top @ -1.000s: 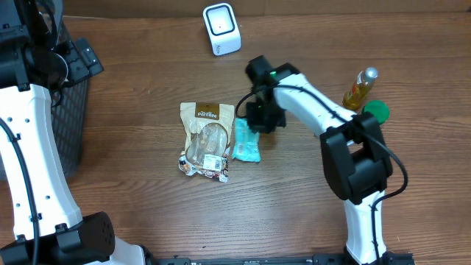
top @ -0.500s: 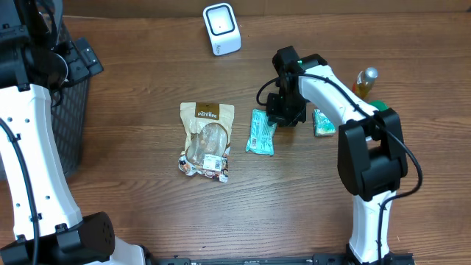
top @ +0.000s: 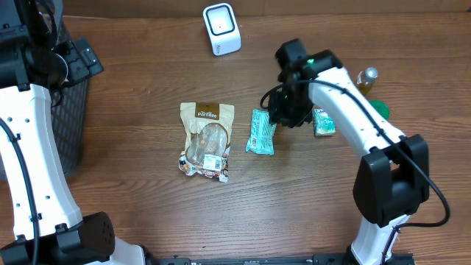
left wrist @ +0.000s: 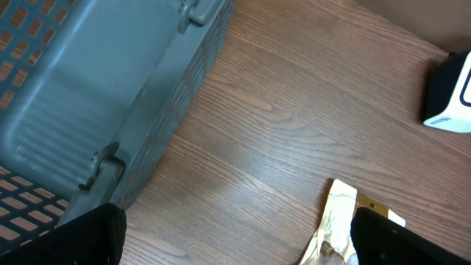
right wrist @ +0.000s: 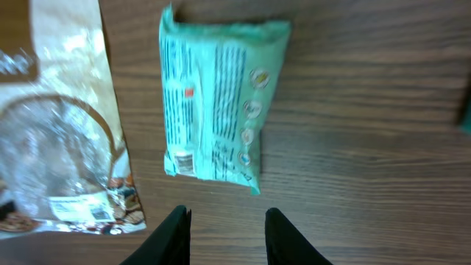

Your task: Scan the item barcode

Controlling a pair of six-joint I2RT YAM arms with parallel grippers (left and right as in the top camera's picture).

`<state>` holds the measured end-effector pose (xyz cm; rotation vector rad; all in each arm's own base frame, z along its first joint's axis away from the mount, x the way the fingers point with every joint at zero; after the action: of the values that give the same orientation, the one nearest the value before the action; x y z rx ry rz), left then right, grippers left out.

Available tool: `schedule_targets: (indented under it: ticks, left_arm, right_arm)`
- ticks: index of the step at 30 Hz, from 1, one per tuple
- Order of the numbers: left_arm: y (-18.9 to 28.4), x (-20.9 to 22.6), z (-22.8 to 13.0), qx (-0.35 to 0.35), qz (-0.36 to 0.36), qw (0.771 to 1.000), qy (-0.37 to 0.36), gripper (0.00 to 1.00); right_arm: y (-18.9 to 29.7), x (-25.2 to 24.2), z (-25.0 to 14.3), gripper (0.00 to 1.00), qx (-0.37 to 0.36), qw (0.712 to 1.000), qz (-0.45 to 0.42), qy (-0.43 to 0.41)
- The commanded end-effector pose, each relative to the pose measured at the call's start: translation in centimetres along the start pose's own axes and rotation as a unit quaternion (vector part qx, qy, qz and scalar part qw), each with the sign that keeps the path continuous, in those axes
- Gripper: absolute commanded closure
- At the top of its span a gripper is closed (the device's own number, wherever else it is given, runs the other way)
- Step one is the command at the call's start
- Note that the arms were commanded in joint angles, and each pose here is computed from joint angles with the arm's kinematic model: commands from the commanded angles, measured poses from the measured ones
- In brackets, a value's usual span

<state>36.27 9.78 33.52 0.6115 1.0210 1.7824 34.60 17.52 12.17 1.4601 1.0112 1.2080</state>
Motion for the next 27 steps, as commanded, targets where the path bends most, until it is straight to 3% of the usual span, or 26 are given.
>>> schedule_targets:
  ticks: [1, 3, 4, 5, 7, 9, 11, 18, 27]
  left_arm:
    - [0.0, -0.1, 0.2, -0.002, -0.001, 1.000, -0.002, 0.00]
    - [0.0, -0.1, 0.2, -0.002, -0.001, 1.000, -0.002, 0.00]
    - [0.0, -0.1, 0.2, -0.002, -0.001, 1.000, -0.002, 0.00]
    - [0.0, -0.1, 0.2, -0.002, -0.001, 1.000, -0.002, 0.00]
    - [0.0, -0.1, 0.2, -0.002, -0.001, 1.000, -0.002, 0.00]
    - [0.0, -0.1, 0.2, -0.002, -0.001, 1.000, -0.002, 0.00]
    - [0.0, -0.1, 0.2, -0.002, -0.001, 1.000, -0.002, 0.00]
    - [0.0, -0.1, 0.2, -0.002, -0.001, 1.000, -0.002, 0.01]
    - [0.0, -0.1, 0.2, -0.002, -0.001, 1.000, -0.002, 0.00]
  right_arm:
    - [-1.4, 0.5, -1.0, 0.69, -0.011, 0.999, -0.035, -0.003]
    - [-2.1, 1.2, -0.9, 0.66, -0.028, 0.999, -0.035, 0.007]
    - [-2.4, 1.8, -0.8, 0.51, -0.036, 0.999, -0.028, 0.013]
    - [-2.5, 2.2, -0.9, 0.31, -0.038, 0.999, -0.021, 0.017]
    - [-2.6, 2.8, -0.8, 0.25, -0.041, 0.999, -0.011, 0.022]
    - [-2.6, 3.0, -0.6, 0.45, -0.045, 0.999, -0.006, 0.015]
    - [-2.6, 2.5, -0.5, 0.54, -0.051, 0.998, -0.020, -0.025]
    - [-3.4, 2.3, -0.7, 0.65, -0.096, 0.991, -0.086, -0.043]
    - [-6.5, 2.3, -1.4, 0.64, -0.069, 0.991, -0.114, -0.032]
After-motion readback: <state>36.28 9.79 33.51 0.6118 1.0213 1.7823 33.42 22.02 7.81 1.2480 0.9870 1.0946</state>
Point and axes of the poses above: each gripper's point midway between its finger pads, its own y axis back along the fingers, its own x axis along the line the jaws close on, z = x × y, the point moved 3 cm from there along y, back along the fingers, and after that the axes turned 6 degrees about -y, right-handed, at the moved point
